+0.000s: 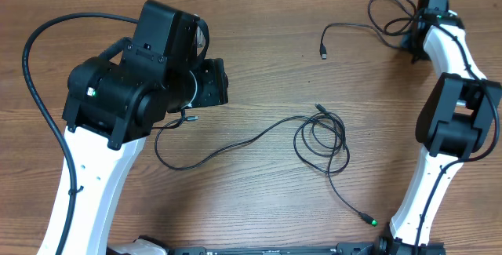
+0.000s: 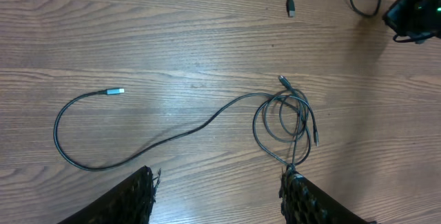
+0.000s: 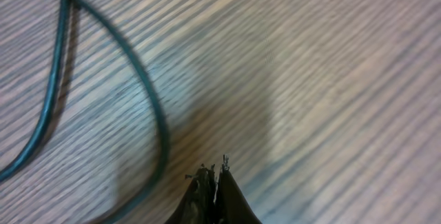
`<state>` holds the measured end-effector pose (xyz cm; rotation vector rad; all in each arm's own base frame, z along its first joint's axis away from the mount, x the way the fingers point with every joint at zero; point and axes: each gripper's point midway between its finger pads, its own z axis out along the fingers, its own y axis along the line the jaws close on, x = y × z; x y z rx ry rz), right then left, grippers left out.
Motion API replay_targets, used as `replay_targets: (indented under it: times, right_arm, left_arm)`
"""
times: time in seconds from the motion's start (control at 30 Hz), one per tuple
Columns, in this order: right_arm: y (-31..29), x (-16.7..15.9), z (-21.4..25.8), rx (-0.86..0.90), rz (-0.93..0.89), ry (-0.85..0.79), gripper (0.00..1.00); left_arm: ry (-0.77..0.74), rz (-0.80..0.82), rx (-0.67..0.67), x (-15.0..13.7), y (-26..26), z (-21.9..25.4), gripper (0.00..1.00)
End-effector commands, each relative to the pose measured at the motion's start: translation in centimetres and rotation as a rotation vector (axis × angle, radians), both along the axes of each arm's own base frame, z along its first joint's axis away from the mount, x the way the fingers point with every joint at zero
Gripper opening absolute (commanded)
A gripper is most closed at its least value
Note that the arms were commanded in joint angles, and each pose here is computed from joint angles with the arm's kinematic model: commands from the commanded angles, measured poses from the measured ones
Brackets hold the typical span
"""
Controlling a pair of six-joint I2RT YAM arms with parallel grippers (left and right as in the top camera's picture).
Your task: Untangle cables
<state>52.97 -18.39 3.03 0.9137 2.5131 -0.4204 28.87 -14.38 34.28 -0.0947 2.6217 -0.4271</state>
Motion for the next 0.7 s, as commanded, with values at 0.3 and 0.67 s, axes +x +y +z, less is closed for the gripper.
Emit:
replay_targets:
  times: [0.3,0.67]
  right_arm:
    - [3.6,3.2,5.1,0.283,0.179,-0.211,0.53]
    - [3.4,2.3,2.8,0.139,0.136,-0.136,0.64]
  left_arm:
    - [-0.015,-0.014,-0.007,0.4,-0.3,0.3,0.61]
    - [-0.016,-0.014,-0.007,0.5,-0.3,0.3,0.60]
